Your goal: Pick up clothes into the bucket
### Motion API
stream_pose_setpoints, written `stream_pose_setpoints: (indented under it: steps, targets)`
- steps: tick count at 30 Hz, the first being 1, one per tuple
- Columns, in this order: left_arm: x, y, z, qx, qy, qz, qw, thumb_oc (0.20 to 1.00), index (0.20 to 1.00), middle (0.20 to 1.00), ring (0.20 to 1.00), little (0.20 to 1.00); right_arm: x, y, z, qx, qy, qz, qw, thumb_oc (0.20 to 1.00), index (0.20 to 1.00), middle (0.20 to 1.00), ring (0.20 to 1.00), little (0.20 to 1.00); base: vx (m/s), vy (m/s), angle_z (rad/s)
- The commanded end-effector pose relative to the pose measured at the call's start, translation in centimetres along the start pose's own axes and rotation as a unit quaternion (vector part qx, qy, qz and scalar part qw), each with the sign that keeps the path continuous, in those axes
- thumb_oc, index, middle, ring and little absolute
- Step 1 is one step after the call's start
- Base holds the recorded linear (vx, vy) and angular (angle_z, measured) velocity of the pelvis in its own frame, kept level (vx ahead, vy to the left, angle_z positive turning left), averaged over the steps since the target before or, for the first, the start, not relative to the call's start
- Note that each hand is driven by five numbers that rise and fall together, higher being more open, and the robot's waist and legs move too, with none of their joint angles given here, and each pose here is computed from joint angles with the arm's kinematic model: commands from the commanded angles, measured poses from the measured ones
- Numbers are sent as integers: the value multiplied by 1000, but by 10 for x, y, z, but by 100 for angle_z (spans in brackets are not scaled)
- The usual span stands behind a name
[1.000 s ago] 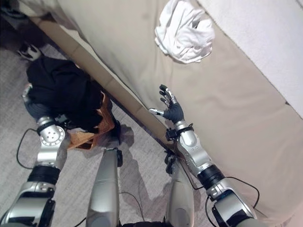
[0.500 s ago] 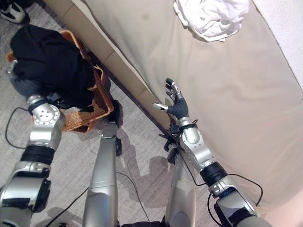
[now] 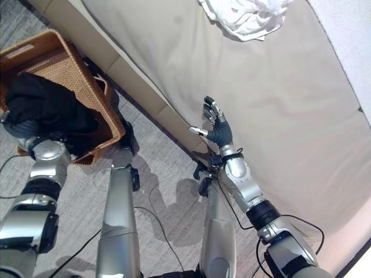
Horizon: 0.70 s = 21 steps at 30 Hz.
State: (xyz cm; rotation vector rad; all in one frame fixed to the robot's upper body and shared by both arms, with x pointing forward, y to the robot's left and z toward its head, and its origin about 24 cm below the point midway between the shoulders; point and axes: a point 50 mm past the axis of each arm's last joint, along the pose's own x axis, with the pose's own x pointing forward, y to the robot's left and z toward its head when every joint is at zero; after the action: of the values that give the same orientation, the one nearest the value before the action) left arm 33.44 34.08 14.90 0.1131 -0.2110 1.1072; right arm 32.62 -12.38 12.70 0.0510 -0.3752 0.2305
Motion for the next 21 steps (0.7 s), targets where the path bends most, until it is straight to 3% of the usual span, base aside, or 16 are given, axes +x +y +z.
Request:
stream_pose_setpoints:
  steps: [1, 9, 15, 16, 21]
  targets:
    - [19, 10, 25, -24, -47, 7, 999, 200, 200, 200, 200, 200, -3, -7, 23, 39, -66, -15, 997, 1000, 1000, 1000, 1000, 1000, 0, 0, 0]
    - [18, -5, 28, -23, -32, -57, 998, 200, 200, 200, 200, 200, -2, -9, 23, 55, -69, -23, 996, 1000, 1000, 1000, 1000, 1000, -3, 8, 0]
    - [16, -10, 11, 44, 2, -106, 993, 200, 200, 200, 200, 200, -2, -14, 22, 48, -63, -27, 996, 1000, 1000, 1000, 1000, 1000, -5, 43, -3]
    - [17, -8, 9, 45, 15, -96, 994, 1000, 1000, 1000, 1000, 1000, -1, -14, 23, 48, -63, -26, 997, 1000, 1000, 1000, 1000, 1000, 4, 22, -4]
    - [18, -3, -5, 36, 63, -91, 993, 1000, 1000, 1000, 1000, 1000, -2, -16, 23, 50, -60, -24, 997, 1000, 1000, 1000, 1000, 1000, 0, 7, -3]
